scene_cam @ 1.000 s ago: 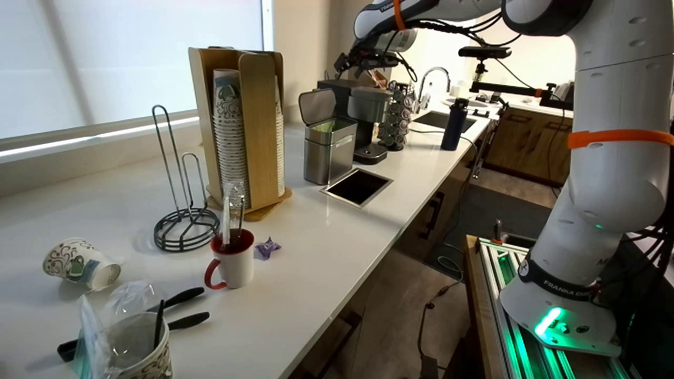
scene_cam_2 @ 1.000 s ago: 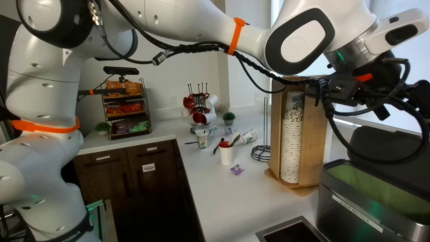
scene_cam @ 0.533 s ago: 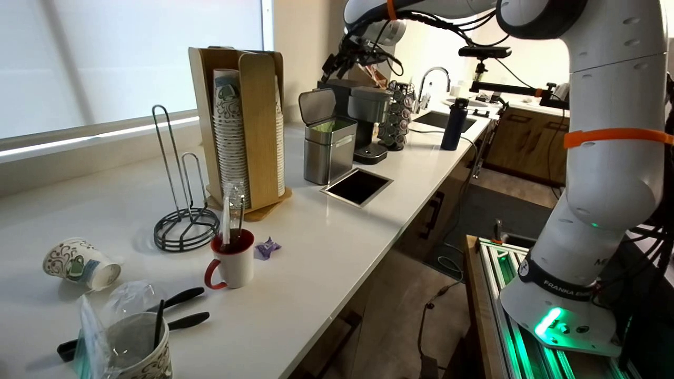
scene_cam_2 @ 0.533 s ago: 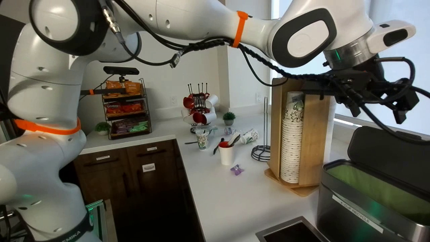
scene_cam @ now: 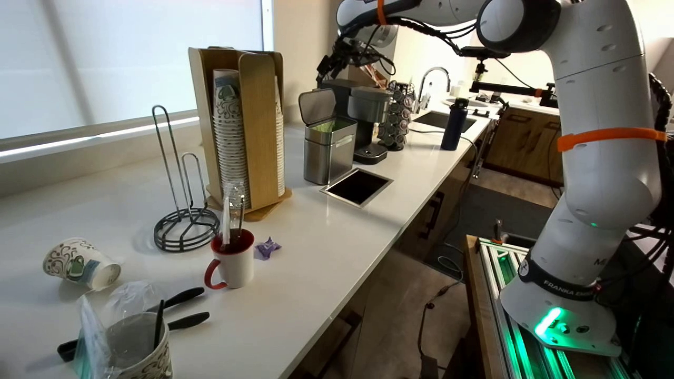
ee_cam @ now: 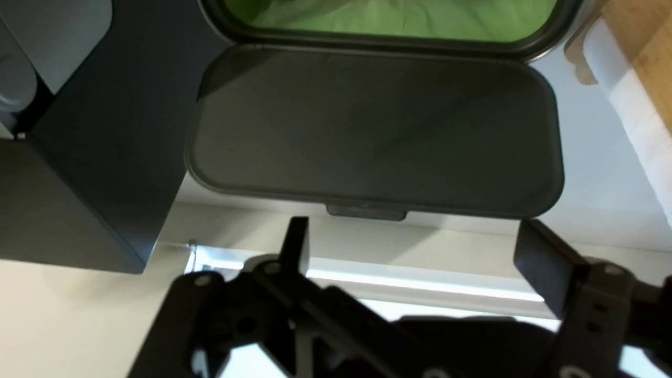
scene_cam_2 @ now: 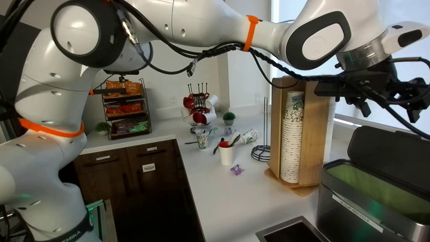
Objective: Close the silver bin.
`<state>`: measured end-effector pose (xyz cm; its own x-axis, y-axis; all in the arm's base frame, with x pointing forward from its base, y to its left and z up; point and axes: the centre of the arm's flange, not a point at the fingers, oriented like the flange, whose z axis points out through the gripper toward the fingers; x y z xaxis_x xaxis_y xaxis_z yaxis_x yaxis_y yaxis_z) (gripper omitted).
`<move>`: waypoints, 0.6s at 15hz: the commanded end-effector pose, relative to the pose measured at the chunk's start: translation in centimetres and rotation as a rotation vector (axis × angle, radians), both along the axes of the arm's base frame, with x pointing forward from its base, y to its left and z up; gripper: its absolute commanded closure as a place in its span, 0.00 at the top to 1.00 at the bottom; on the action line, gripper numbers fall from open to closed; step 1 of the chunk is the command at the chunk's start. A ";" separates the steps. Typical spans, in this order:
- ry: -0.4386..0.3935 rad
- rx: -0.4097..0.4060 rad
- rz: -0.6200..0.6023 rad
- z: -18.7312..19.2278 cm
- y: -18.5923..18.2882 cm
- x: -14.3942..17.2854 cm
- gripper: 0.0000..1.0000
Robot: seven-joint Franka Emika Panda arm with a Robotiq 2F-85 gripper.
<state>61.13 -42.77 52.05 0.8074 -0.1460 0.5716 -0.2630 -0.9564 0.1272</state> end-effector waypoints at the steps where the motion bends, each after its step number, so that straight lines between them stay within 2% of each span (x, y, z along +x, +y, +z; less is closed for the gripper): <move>1: -0.106 -0.066 0.056 0.0 -0.9 1.9 1.00; 3: -0.152 -0.059 0.084 -0.1 -1.2 3.3 1.00; 5: -0.165 -0.001 0.088 -0.3 -1.7 4.7 1.00; 6: -0.139 -0.036 0.066 0.0 0.1 2.8 1.00; 9: -0.157 -0.028 0.077 -0.3 0.0 3.0 1.00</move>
